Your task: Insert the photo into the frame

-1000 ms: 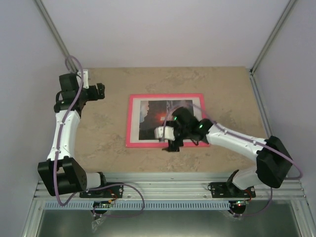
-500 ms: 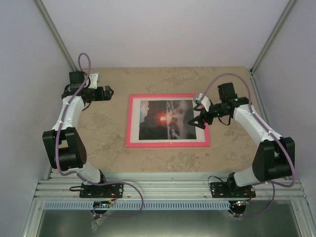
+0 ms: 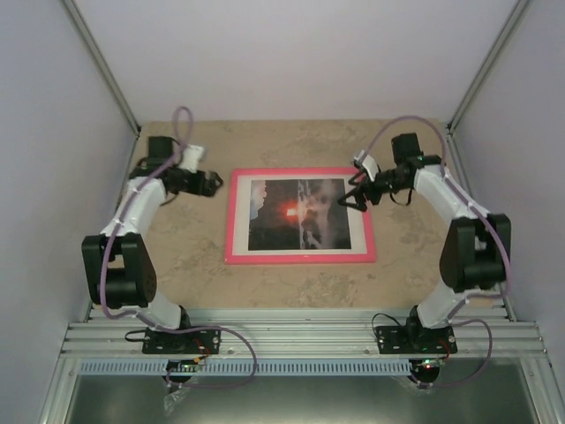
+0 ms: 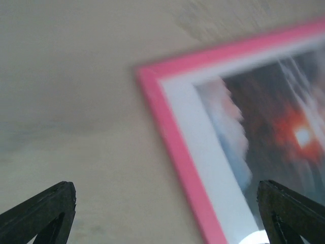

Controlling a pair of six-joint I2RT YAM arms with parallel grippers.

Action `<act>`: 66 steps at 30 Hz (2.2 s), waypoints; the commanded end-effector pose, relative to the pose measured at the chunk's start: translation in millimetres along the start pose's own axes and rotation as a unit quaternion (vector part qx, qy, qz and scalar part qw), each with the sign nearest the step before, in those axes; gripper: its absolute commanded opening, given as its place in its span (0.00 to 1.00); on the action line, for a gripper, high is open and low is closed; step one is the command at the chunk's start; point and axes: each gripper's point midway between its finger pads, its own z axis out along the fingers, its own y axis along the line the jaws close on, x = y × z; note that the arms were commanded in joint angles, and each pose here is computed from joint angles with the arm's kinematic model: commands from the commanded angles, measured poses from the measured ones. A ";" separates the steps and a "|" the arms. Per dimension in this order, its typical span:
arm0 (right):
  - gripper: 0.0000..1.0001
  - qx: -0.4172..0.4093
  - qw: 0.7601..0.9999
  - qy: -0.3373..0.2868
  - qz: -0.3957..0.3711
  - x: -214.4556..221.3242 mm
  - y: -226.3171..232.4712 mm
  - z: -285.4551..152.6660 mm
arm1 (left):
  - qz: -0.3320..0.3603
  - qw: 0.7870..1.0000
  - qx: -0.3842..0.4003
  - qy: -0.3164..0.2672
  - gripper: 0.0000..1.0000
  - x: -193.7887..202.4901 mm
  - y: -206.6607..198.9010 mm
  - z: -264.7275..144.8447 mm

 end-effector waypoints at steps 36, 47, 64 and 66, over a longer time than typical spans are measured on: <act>0.95 -0.071 0.990 0.072 0.102 26.8 -160.9 141.5 | 0.495 0.859 -0.081 0.106 0.99 189.6 -148.3 46.4; 0.92 -0.114 0.979 0.105 0.133 75.4 -83.6 100.4 | 0.406 0.893 -0.164 0.105 1.00 144.2 -78.9 64.0; 0.91 -0.158 0.967 0.142 0.143 132.7 4.5 77.5 | 0.284 0.946 -0.095 0.123 0.99 90.6 -70.2 133.2; 0.91 -0.165 0.965 0.144 0.142 134.2 12.6 76.8 | 0.283 0.947 -0.085 0.124 0.99 91.5 -72.9 134.9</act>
